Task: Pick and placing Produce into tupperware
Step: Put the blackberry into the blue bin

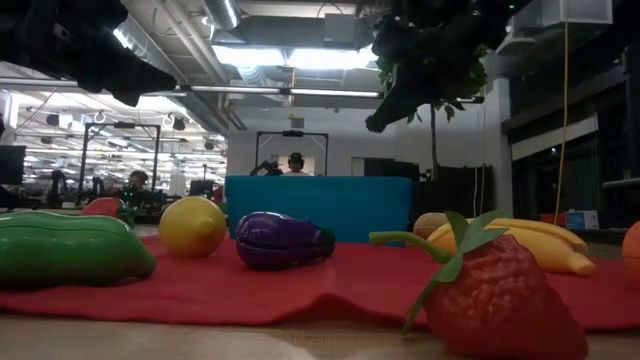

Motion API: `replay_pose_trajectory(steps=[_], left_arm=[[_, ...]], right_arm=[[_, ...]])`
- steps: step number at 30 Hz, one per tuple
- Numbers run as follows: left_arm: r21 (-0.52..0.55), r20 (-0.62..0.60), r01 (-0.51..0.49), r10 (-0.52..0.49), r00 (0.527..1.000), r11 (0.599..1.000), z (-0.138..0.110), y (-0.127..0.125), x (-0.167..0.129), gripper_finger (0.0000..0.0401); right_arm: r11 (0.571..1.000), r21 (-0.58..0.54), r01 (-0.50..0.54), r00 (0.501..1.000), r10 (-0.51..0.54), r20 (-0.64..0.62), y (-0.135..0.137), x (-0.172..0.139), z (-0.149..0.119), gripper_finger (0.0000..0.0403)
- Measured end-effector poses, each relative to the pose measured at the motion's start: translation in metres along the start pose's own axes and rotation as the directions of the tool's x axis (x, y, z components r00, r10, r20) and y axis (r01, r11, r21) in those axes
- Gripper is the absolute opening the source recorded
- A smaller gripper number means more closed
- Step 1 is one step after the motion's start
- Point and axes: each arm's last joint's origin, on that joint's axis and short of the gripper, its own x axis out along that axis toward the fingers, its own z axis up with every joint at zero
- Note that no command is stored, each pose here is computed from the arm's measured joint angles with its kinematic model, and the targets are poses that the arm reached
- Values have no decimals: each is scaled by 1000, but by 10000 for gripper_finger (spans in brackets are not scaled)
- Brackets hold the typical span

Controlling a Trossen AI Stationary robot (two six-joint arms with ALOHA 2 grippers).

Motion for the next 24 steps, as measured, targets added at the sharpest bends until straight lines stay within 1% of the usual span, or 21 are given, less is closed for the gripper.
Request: replay_pose_trajectory(steps=[5, 9, 17, 24], left_arm=[[0, 1, 0, 0, 1000, 1000, 0, 0, 0, 6], [0, 1, 0, 0, 1000, 1000, 0, 0, 0, 1], [0, 1, -1, 1, 1000, 1000, 0, 0, 0, 21], [-1, 1, 0, 0, 1000, 1000, 0, 0, 0, 36]], right_arm=[[1000, -15, -13, 999, 12, -37, 1, 6, 3, 93], [999, -37, -35, 999, 34, -38, 10, 7, 5, 93], [992, -86, -87, 995, 84, -45, 33, 10, 7, 93], [992, -92, -86, 995, 81, -49, 35, 10, 7, 93]])
